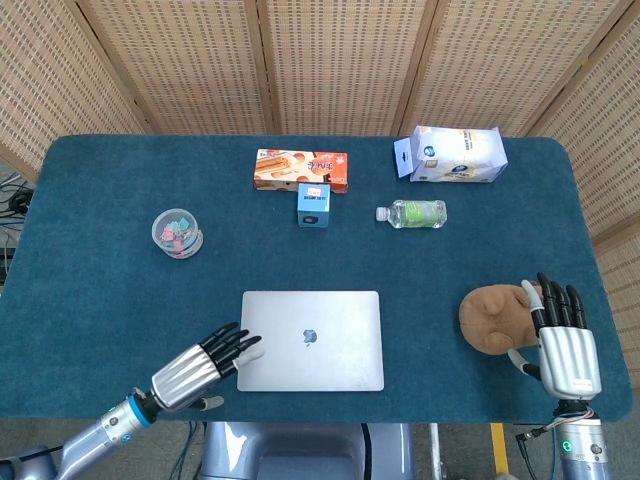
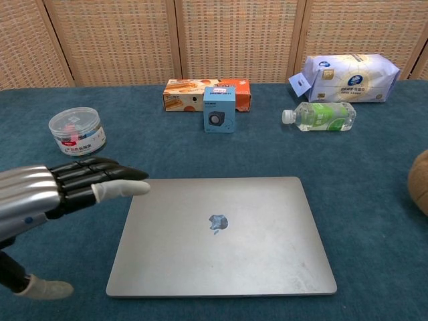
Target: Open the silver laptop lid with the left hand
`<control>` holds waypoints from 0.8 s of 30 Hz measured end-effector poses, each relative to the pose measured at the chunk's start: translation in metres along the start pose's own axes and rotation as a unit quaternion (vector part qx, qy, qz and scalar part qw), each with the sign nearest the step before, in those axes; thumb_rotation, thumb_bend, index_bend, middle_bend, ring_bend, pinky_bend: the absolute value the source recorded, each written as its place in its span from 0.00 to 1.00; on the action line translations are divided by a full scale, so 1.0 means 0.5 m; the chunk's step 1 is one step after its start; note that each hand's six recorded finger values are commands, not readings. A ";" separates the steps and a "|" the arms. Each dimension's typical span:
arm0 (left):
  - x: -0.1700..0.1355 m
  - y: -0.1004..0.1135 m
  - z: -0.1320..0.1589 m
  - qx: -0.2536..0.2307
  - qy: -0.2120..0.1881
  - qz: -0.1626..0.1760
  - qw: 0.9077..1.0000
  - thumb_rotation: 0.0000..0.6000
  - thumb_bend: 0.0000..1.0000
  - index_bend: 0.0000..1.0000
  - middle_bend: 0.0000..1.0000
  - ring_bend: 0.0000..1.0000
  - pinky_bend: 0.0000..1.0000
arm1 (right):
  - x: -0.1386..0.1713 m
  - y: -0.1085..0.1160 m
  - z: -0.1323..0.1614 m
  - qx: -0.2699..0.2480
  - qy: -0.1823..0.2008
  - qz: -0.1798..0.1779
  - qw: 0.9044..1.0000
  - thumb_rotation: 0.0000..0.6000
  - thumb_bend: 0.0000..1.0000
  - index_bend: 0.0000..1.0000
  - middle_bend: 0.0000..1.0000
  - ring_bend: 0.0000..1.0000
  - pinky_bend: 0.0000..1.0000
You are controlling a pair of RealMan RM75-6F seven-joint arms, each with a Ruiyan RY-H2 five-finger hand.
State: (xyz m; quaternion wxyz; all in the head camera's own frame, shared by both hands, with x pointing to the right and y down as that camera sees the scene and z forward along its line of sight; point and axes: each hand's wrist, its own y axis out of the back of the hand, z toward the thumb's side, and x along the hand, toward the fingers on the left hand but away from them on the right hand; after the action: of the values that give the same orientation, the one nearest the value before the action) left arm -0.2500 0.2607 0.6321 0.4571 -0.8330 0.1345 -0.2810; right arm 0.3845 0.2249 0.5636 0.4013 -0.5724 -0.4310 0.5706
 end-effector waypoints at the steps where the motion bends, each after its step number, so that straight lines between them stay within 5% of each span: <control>1: 0.014 -0.003 0.010 0.007 -0.010 -0.004 1.000 1.00 0.00 0.00 0.00 0.00 0.00 | -0.001 0.000 0.000 0.000 0.000 0.000 1.000 1.00 0.00 0.00 0.00 0.00 0.00; 16: 0.149 -0.027 0.112 0.043 -0.092 -0.014 0.995 1.00 0.00 0.00 0.00 0.00 0.00 | -0.004 0.000 -0.005 -0.006 -0.003 0.004 1.000 1.00 0.00 0.00 0.00 0.00 0.00; 24: 0.205 -0.057 0.129 0.065 -0.099 -0.023 0.993 1.00 0.00 0.00 0.00 0.00 0.00 | -0.007 0.003 -0.012 -0.015 -0.008 0.005 1.000 1.00 0.00 0.00 0.00 0.00 0.00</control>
State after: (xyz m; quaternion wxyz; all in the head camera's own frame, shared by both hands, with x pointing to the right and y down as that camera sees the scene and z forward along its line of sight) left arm -0.1303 0.2713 0.6637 0.5149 -0.8280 0.0514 -0.2160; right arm 0.3906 0.2214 0.5632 0.3866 -0.5761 -0.4397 0.5703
